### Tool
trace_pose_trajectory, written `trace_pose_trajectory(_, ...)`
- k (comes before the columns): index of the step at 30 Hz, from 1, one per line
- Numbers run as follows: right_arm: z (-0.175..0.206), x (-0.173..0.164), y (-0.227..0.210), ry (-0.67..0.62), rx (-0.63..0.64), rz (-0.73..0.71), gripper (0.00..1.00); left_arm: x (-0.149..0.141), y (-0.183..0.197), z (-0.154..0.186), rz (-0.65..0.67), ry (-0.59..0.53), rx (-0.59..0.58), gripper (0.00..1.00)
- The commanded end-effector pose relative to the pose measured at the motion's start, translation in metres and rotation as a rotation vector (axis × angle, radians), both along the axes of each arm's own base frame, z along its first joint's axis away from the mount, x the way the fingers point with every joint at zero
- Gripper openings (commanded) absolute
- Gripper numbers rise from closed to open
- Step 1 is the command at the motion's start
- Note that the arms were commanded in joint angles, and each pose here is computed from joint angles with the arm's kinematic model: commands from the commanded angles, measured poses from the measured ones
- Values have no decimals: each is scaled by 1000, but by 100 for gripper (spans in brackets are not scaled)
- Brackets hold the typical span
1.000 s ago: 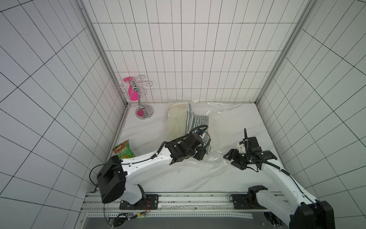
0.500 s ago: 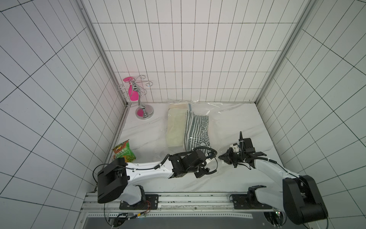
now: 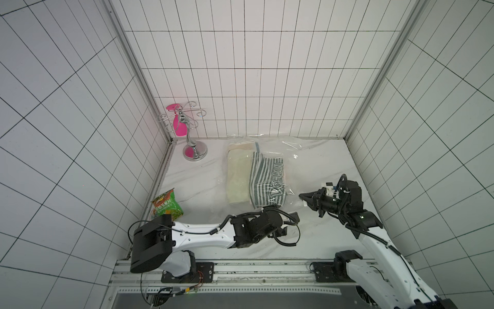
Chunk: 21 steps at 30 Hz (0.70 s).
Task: Place the folded towel into the vacuum bag
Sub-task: Close the vacuum bag at the center of the board.
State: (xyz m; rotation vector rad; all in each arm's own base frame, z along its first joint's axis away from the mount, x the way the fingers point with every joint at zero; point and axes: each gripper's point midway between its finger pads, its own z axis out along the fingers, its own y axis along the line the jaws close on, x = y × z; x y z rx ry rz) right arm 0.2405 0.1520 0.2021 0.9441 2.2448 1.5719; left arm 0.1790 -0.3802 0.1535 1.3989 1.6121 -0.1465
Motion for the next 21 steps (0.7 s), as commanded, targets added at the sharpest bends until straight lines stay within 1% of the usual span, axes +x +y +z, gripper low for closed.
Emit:
trace_pose_trajectory(1, 56, 6, -2, -57, 85, -55, 0, 11, -4, 35, 12, -114, -33, 75)
trace_pose_trajectory(4, 85, 5, -2, -106, 101, -66, 0, 21, -2, 41, 52, -177, -14, 72)
trace_pose_trajectory(7, 99, 7, -1, -122, 110, -70, 0, 32, -4, 54, 90, -245, -38, 67)
trace_pose_trajectory(9, 104, 9, 1, -128, 130, -70, 0, 35, -7, 57, 95, -249, -66, 64)
trace_pose_trajectory(10, 108, 10, 3, -135, 143, -69, 0, 36, -9, 57, 91, -246, -77, 60)
trace_pose_trajectory(11, 111, 11, 4, -143, 147, -65, 0, 37, -11, 57, 91, -248, -85, 51)
trace_pose_trajectory(13, 116, 11, 3, -160, 142, -69, 0, 41, -12, 61, 103, -260, -100, 18)
trace_pose_trajectory(14, 117, 11, 3, -166, 139, -69, 0, 42, -12, 63, 103, -263, -103, 7)
trace_pose_trajectory(15, 117, 11, 3, -172, 135, -60, 0, 43, -11, 66, 97, -262, -105, 0)
trace_pose_trajectory(17, 118, 11, 6, -191, 119, -28, 0, 48, -5, 73, 84, -235, -99, 0)
trace_pose_trajectory(18, 118, 11, 8, -206, 105, -4, 0, 50, -2, 77, 68, -204, -97, 0)
trace_pose_trajectory(19, 117, 11, 10, -225, 83, 19, 5, 53, 4, 83, 61, -171, -107, 0)
trace_pose_trajectory(21, 120, 9, 12, -281, 38, 68, 23, 62, 19, 93, 53, -90, -138, 0)
